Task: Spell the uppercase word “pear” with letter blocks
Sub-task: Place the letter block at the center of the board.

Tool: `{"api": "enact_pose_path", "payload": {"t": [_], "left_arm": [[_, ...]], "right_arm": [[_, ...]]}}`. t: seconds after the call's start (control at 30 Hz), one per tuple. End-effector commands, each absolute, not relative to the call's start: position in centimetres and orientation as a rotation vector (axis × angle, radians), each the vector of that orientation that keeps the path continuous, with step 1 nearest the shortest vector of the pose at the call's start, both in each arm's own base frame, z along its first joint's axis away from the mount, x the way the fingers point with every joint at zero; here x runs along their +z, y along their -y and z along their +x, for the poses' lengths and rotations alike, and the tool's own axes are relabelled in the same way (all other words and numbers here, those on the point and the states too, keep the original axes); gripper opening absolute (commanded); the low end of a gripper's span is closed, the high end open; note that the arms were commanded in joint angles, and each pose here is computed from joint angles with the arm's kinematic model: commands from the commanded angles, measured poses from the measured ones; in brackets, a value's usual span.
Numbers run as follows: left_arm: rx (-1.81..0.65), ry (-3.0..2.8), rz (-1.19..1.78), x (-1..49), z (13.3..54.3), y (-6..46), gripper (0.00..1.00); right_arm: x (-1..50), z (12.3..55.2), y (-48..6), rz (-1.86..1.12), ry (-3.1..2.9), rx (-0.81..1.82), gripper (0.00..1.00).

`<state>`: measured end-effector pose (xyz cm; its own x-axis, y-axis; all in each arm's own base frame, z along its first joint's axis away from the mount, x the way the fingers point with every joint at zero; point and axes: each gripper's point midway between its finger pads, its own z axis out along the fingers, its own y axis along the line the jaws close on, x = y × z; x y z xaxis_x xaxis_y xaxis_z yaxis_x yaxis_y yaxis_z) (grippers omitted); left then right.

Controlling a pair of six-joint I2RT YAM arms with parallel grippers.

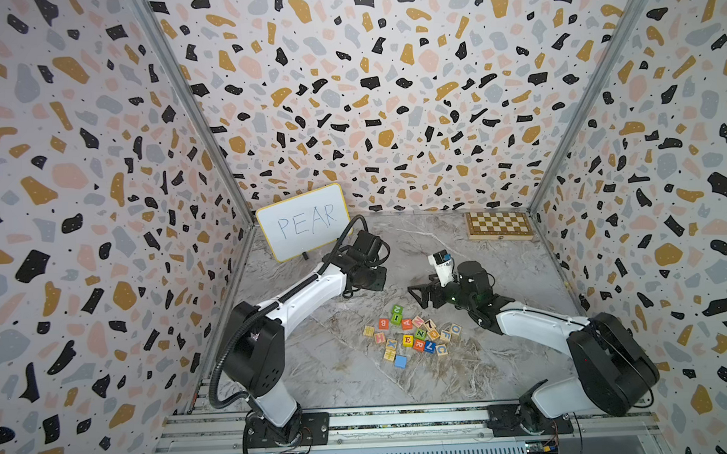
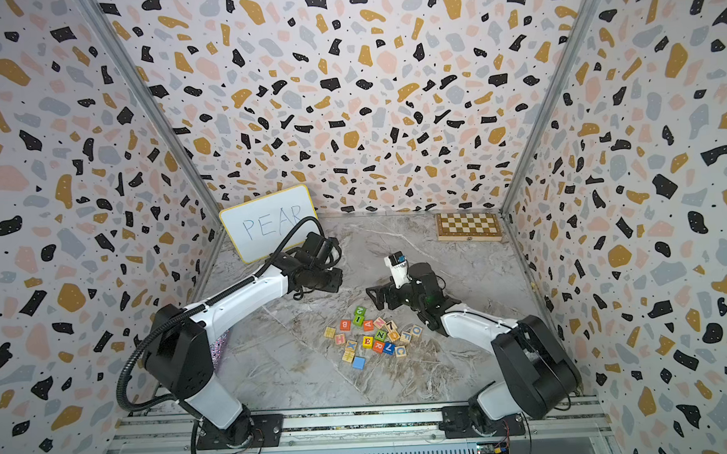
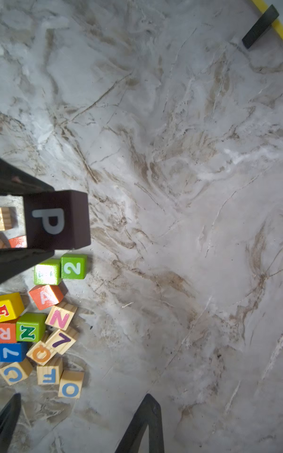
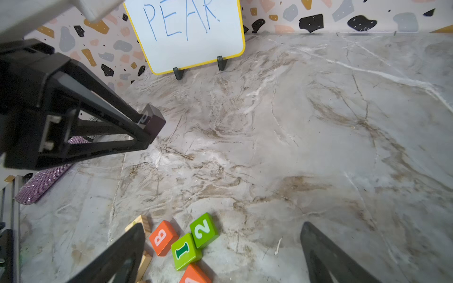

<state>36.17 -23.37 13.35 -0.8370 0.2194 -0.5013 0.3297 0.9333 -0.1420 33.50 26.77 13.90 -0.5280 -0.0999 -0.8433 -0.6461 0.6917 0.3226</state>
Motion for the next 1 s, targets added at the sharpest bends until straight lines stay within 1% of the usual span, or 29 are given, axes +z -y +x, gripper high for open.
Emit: {"api": "enact_pose_path", "payload": {"t": [0.0,0.2,0.4,0.77,0.97], "left_arm": [[-0.304,-2.563,0.400,13.6,38.3,23.5,0.17],[-0.283,-2.600,0.359,11.3,40.9,23.1,0.17],[-0.273,-2.630,0.316,9.1,42.6,22.8,0.17],[-0.238,-2.731,0.246,5.5,43.6,22.8,0.21],[-0.230,-2.762,0.220,4.4,43.8,22.8,0.21]], "right_arm": [[14.6,34.6,-28.7,-0.649,-2.025,0.819,0.99],[13.0,37.1,-30.7,-0.651,-2.092,0.825,1.00],[11.5,39.2,-31.7,-0.625,-2.139,0.816,0.99],[9.8,40.0,-32.3,-0.619,-2.178,0.822,0.98],[10.3,39.8,-32.8,-0.628,-2.159,0.843,0.98]]}}
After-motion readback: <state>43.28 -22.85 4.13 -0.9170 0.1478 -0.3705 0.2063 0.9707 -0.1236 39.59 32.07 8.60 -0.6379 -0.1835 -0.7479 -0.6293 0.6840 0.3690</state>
